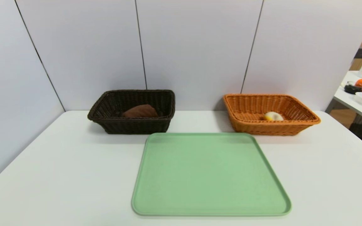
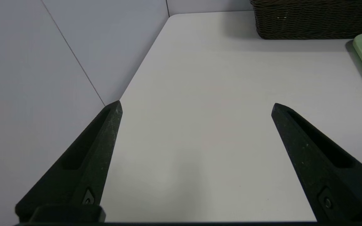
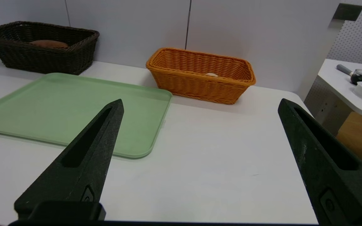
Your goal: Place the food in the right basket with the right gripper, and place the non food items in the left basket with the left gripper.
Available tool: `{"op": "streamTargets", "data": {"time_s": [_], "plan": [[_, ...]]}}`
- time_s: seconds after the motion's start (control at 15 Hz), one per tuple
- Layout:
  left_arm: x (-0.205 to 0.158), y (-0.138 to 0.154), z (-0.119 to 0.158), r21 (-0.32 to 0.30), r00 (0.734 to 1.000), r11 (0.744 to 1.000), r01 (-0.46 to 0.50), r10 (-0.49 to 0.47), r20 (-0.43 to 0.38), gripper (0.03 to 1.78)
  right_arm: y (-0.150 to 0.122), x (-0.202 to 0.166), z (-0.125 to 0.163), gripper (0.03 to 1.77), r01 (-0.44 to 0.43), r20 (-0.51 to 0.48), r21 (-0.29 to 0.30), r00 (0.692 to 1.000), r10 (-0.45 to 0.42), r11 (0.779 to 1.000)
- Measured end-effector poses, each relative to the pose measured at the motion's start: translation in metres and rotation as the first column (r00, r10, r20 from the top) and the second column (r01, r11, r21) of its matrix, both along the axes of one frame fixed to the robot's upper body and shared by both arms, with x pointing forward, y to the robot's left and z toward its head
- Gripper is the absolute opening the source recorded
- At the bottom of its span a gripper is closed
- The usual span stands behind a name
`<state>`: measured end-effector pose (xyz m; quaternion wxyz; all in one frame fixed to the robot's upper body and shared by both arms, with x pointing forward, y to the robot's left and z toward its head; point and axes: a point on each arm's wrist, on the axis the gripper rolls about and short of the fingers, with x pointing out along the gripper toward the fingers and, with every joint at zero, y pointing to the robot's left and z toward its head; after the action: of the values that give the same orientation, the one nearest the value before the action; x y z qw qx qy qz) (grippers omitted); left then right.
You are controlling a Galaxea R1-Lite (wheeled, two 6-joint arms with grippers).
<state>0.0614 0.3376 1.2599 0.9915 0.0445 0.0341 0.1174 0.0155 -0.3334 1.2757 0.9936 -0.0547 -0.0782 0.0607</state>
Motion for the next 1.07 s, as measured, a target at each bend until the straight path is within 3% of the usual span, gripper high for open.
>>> {"op": "streamTargets", "data": {"time_s": [0.47,1.07], "plan": [[0.004,0.0,-0.012,0.008,1.0,1.0,0.005,-0.006,0.023,1.69,0.0,0.022,-0.025,1.7,0.003,0.059,-0.014,0.998,-0.003,1.0],[0.002,-0.002,-0.063,0.023,0.993,0.992,0.121,-0.121,0.015,1.69,-0.001,0.049,-0.073,1.7,0.042,-0.026,-0.014,0.999,-0.042,0.999]]}}
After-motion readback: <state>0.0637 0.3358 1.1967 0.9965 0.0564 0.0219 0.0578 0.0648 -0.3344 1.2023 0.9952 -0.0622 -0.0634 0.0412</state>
